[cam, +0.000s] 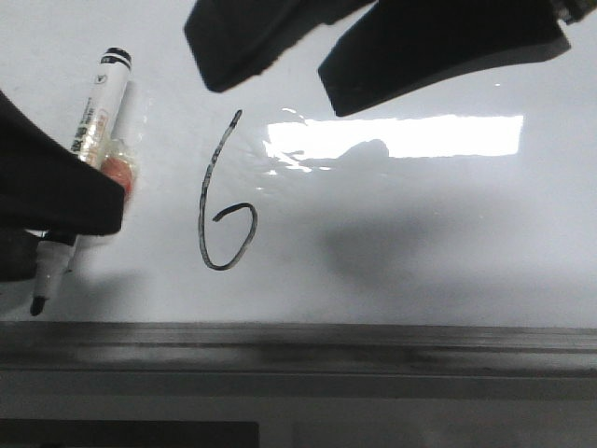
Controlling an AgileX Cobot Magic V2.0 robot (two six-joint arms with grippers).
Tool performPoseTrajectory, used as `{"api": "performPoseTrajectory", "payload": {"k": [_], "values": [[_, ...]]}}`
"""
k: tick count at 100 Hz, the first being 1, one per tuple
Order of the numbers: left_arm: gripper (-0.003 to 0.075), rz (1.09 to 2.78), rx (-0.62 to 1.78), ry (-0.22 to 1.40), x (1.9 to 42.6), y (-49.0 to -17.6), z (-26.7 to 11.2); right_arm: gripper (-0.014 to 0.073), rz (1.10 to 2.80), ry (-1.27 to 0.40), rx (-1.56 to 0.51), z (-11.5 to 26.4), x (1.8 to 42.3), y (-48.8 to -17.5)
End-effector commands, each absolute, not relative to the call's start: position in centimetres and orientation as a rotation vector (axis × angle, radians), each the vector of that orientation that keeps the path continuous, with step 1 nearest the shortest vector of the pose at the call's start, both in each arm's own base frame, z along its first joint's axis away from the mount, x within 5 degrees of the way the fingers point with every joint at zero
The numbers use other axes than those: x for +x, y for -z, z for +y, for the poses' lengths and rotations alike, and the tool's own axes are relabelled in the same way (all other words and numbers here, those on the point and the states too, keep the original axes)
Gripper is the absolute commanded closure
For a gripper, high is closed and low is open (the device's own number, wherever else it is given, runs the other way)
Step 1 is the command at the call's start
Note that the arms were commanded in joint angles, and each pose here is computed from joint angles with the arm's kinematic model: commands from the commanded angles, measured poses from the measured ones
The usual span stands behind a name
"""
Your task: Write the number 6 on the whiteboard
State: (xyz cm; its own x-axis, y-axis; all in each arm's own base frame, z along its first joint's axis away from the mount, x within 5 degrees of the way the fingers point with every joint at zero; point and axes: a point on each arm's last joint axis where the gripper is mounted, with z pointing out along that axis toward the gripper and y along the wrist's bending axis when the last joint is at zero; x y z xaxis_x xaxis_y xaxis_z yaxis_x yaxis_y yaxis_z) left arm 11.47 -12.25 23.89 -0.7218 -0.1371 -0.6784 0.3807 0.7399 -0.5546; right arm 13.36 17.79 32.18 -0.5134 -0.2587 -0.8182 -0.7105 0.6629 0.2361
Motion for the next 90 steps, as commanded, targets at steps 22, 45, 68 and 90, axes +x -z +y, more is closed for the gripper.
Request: {"api": "performPoseTrajectory", "payload": {"k": [22, 45, 68, 90], "values": [[0.0476, 1.91, 0.226, 1.008, 9.2, -28.6, -9.9, 0.0663, 1.889, -0.786, -0.691, 15.1, 11.5, -35.6], [0.0739, 1.74, 0.328, 0.982, 7.0, -30.0, -7.8, 0.0663, 1.769, -0.796, -0.668, 11.6, 8.9, -35.1], [0.0739, 1.607, 0.409, 0.914, 5.3, -28.9, -6.0, 0.0659, 1.611, -0.802, -0.635, 8.0, 6.2, -32.5], [0.0739, 1.555, 0.447, 0.878, 4.3, -26.8, -5.0, 0.0659, 1.546, -0.803, -0.624, 5.5, 4.3, -29.0]]}}
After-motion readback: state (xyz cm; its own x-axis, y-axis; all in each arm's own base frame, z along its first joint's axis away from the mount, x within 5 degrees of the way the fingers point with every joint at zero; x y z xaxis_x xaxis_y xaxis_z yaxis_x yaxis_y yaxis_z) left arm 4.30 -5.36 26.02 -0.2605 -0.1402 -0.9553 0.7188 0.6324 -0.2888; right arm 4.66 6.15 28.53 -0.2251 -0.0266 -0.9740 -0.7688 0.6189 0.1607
